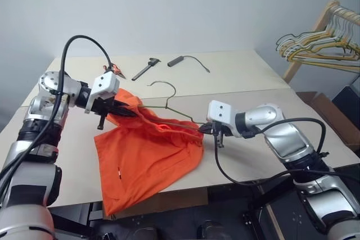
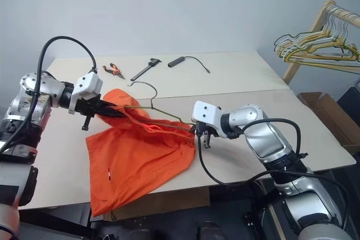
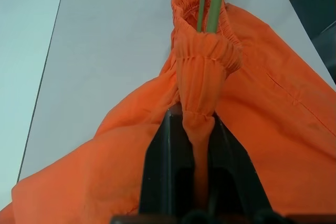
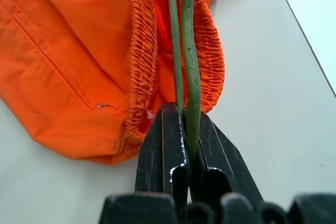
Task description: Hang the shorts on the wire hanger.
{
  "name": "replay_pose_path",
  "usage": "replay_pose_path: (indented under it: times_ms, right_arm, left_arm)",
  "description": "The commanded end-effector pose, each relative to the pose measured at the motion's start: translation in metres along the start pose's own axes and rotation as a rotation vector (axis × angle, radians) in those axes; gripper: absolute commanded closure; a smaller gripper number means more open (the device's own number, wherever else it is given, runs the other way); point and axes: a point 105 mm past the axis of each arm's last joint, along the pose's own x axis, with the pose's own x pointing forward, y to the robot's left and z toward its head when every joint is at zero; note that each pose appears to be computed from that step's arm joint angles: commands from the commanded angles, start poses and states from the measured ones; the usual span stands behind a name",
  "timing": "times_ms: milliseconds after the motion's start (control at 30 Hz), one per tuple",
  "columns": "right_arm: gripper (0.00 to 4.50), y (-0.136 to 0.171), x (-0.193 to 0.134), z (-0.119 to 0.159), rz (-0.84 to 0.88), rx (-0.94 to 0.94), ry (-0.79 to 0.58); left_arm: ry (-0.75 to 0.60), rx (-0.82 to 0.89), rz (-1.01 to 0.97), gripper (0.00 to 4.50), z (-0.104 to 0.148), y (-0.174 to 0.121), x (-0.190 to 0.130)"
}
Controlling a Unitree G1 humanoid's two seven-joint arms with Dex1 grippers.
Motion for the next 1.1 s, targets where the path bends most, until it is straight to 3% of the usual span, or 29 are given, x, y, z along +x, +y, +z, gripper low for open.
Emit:
replay_pose_path:
  times_ms: [33,133,300,567,733,900,1100]
  right_arm:
    - [4.5,-0.006,-0.004,0.013,-0.047,-0.048,-0.011]
    - [4.5,-0.014,-0.003,0.013,-0.092,-0.032,-0.015]
    - [3.02,-0.022,-0.017,0.009,-0.121,-0.031,-0.015]
    - [0.15,-0.041,-0.081,0.0,-0.235,0.077,-0.099]
    - [0.15,-0.02,-0.094,-0.02,-0.205,0.222,-0.12]
    - [0.15,0.001,-0.058,-0.043,-0.197,0.419,-0.119]
    - [0.15,0.025,-0.012,-0.035,-0.13,0.532,-0.192]
  left_arm:
    - [-0.013,0.072,0.043,4.42,0.016,0.009,-0.008]
    - [-0.007,0.077,0.039,4.42,0.014,0.008,-0.009]
    - [0.002,0.09,0.066,4.5,0.013,0.012,-0.012]
    - [-0.017,0.092,0.122,4.5,0.012,0.017,-0.016]
    - [-0.048,0.092,0.144,4.5,0.015,0.019,-0.02]
    - [-0.048,0.09,0.15,4.5,0.012,0.017,-0.023]
    - [-0.047,0.086,0.152,4.5,0.011,0.016,-0.024]
